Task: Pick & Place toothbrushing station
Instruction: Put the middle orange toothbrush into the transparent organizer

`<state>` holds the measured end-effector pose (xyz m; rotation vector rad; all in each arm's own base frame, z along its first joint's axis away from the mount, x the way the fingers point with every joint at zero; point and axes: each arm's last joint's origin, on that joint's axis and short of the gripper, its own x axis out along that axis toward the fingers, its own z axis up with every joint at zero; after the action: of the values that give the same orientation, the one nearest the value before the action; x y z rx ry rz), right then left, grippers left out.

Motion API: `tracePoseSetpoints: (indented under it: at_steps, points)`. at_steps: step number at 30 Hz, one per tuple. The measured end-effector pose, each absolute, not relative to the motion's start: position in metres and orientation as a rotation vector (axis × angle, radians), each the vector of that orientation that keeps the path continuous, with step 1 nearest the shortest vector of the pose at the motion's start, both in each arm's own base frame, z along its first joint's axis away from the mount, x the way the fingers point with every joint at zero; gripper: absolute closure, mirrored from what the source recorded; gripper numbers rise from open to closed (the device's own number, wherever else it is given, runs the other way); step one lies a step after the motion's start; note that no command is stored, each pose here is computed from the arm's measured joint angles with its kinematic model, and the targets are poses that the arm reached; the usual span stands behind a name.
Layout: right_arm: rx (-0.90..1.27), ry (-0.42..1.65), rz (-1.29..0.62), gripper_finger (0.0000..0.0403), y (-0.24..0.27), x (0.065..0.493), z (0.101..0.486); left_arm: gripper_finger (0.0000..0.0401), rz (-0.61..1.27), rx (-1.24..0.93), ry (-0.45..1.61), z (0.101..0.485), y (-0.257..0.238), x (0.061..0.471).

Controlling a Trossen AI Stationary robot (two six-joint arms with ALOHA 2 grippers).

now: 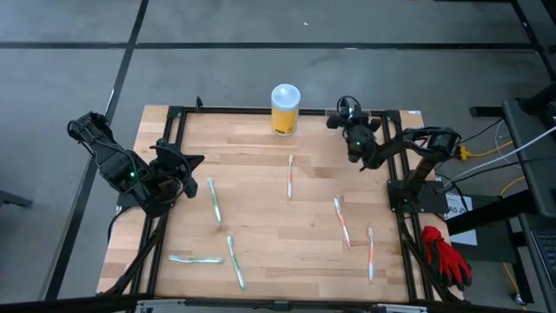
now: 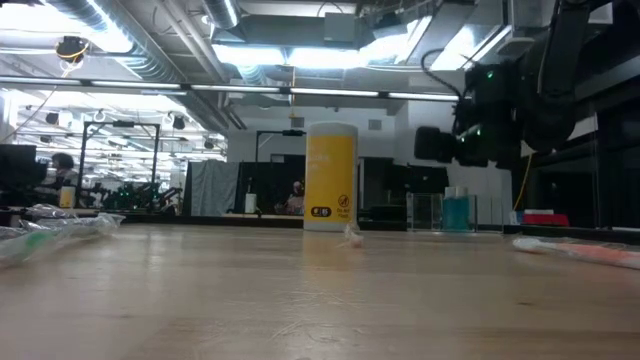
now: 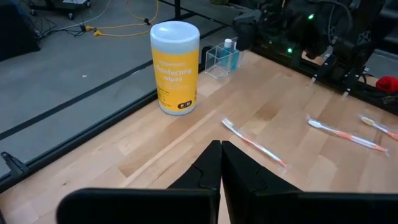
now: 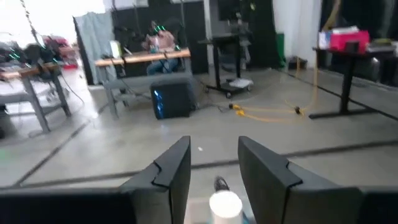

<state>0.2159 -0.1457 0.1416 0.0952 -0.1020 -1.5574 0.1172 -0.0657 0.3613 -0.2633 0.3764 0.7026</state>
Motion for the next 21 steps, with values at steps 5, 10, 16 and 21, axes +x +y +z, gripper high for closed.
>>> tracePoseSetpoints:
  at_steps: [5,10,16,21]
  points:
    - [0.0,-0.138,-1.487,0.0269,-0.129,0.222,0.167,0.0397,0.683,-0.243,0.417,0.36,-0.066,0.117]
    - [-0.061,-0.236,-1.334,0.0269,-0.097,0.22,0.213,0.0397,0.674,-0.288,0.443,0.361,-0.063,0.113]
    - [-0.063,-0.29,-1.121,0.0269,-0.049,0.199,0.263,0.0398,0.663,-0.413,0.392,0.368,-0.051,0.098]
    - [0.074,-0.17,-0.859,0.0269,-0.018,0.185,0.295,0.0397,0.645,-0.524,0.461,0.364,-0.047,0.093]
